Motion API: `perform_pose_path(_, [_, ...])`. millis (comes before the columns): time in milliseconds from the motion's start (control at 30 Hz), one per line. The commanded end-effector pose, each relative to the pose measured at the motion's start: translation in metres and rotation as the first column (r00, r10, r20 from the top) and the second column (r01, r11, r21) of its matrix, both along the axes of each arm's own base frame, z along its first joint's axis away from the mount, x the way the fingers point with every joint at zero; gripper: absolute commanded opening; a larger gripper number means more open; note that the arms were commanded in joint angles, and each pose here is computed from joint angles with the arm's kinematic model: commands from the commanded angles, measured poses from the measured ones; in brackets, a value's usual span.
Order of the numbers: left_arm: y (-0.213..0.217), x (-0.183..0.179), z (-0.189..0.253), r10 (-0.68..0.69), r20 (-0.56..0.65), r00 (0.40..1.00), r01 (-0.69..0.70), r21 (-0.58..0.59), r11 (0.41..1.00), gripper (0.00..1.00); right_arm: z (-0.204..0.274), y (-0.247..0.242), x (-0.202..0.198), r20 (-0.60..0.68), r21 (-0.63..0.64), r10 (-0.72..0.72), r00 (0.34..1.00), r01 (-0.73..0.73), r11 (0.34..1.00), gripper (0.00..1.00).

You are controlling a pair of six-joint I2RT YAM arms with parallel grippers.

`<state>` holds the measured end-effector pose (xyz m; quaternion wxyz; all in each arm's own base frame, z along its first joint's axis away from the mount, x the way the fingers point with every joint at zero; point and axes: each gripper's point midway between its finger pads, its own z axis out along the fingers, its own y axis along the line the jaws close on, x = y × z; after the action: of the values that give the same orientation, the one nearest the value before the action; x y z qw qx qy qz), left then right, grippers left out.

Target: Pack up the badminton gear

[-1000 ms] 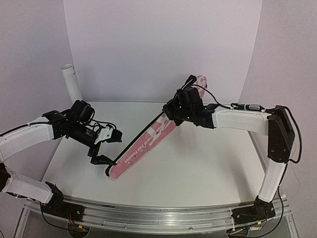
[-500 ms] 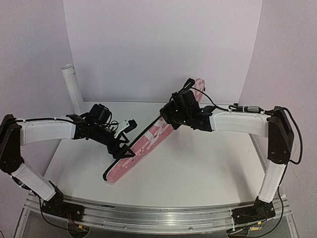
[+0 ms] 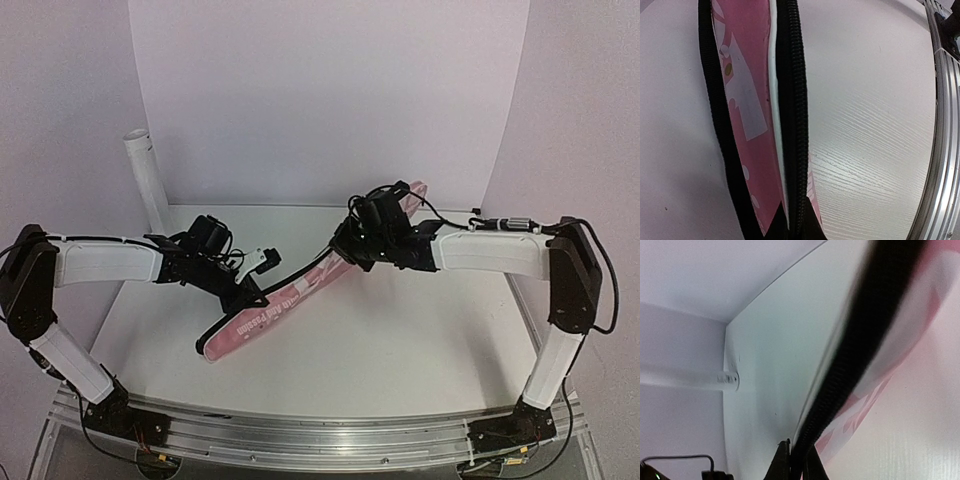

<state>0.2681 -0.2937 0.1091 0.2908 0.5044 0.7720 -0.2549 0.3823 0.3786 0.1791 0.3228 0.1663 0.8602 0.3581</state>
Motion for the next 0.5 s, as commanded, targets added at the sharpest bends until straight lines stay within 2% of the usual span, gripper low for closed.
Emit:
perform_pose_path(0, [-0.013,0.002,0.024,-0.079,0.090,0.993,0.085,-0.055,0.995,0.00,0.093,0.028,-0.067,0.286,-0.306,0.633,0.720,-0.557,0.772,0.47])
perform_pose_path(67, [-0.013,-0.001,0.026,-0.098,0.106,0.989,0.105,-0.058,0.993,0.00,0.101,0.016,-0.096,0.331,-0.470,0.778,0.533,-0.622,0.626,0.64])
perform_pose_path(100, [-0.013,-0.001,0.027,-0.106,0.115,0.988,0.113,-0.059,0.992,0.00,0.105,0.008,-0.111,0.355,-0.568,0.842,0.406,-0.622,0.539,0.71])
perform_pose_path(133, [-0.012,-0.002,0.027,-0.117,0.126,0.985,0.125,-0.057,0.990,0.00,0.109,0.003,-0.121,0.358,-0.636,0.878,0.316,-0.606,0.478,0.77])
perform_pose_path(200, [-0.013,-0.003,0.029,-0.141,0.149,0.979,0.151,-0.054,0.987,0.00,0.107,-0.002,-0.132,0.291,-0.740,0.942,0.168,-0.585,0.333,0.82])
perform_pose_path(300, [-0.013,-0.001,0.030,-0.173,0.192,0.966,0.183,-0.036,0.982,0.00,0.089,-0.002,-0.131,0.099,-0.832,0.995,0.008,-0.548,0.087,0.83])
perform_pose_path(333, [-0.013,-0.001,0.029,-0.182,0.199,0.963,0.191,-0.028,0.981,0.00,0.078,-0.001,-0.130,0.023,-0.855,0.997,-0.073,-0.519,-0.018,0.83])
perform_pose_path(400, [-0.014,0.000,0.030,-0.192,0.206,0.959,0.201,-0.020,0.979,0.00,0.062,0.005,-0.124,-0.046,-0.875,0.987,-0.156,-0.471,-0.115,0.85])
perform_pose_path(467, [-0.014,0.000,0.029,-0.199,0.207,0.958,0.208,-0.019,0.978,0.00,0.049,0.012,-0.114,-0.095,-0.891,0.974,-0.208,-0.418,-0.176,0.87])
